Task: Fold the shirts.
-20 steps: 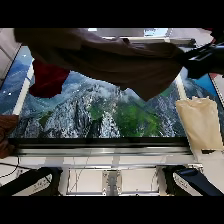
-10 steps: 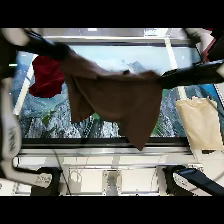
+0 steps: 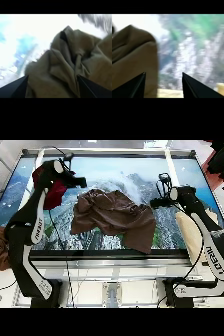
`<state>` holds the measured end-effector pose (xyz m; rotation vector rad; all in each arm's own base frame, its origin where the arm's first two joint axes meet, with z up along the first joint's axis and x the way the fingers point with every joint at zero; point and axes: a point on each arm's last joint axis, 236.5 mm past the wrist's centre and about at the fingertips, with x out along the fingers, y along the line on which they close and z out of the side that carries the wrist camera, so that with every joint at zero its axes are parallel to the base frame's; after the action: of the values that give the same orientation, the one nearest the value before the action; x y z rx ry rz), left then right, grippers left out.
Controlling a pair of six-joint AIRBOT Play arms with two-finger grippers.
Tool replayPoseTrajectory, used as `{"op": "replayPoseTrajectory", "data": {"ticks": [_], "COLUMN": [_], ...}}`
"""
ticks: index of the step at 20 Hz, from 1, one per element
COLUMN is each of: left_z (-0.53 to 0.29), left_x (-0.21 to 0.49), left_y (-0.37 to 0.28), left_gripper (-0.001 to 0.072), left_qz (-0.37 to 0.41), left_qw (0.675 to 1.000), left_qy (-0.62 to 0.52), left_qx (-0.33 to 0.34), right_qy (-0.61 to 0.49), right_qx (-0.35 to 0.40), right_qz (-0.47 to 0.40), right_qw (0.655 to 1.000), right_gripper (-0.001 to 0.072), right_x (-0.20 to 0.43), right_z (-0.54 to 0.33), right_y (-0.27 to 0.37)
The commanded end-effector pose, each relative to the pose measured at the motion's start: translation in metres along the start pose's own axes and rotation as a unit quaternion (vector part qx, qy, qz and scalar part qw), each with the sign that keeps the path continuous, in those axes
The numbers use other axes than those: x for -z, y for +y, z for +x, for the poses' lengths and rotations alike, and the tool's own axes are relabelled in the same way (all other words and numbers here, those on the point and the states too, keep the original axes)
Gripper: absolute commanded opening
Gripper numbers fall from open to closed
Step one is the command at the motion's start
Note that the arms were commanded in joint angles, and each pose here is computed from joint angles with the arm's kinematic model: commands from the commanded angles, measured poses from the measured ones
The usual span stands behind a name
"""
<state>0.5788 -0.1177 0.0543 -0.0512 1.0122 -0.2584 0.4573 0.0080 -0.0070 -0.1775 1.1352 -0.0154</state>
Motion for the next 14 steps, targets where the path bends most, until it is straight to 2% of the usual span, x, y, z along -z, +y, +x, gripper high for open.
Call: {"op": "replayPoseTrajectory", "data": {"ticks": [1, 4, 7, 10, 12, 14], "left_z": [-0.095, -0.214, -0.277, -0.242, -0.192, -0.148], "left_x": [-0.043, -0.026, 0.035, 0.150, 0.221, 0.247], "left_y": [0.044, 0.112, 0.150, 0.144, 0.109, 0.068], "left_gripper": [0.0697, 0.0697, 0.0697, 0.0696, 0.0696, 0.0696], "left_qz": [0.038, 0.032, -0.068, -0.183, -0.301, -0.382], "left_qw": [0.992, 0.969, 0.964, 0.969, 0.950, 0.924], "left_qy": [-0.086, -0.118, -0.118, -0.034, 0.004, -0.010], "left_qx": [-0.082, -0.214, -0.228, -0.163, -0.077, 0.020], "right_qy": [0.051, 0.086, 0.063, 0.044, 0.041, 0.038], "right_qx": [0.120, 0.112, 0.020, -0.089, -0.162, -0.219], "right_qz": [0.021, 0.098, 0.177, 0.210, 0.204, 0.204], "right_qw": [0.991, 0.985, 0.982, 0.973, 0.964, 0.953], "right_gripper": [0.0513, 0.0505, 0.0505, 0.0505, 0.0505, 0.0504], "right_x": [0.018, 0.049, 0.053, 0.051, 0.053, 0.057], "right_z": [-0.007, -0.024, -0.031, -0.028, -0.022, -0.013], "right_y": [-0.086, -0.131, -0.136, -0.113, -0.081, -0.051]}}
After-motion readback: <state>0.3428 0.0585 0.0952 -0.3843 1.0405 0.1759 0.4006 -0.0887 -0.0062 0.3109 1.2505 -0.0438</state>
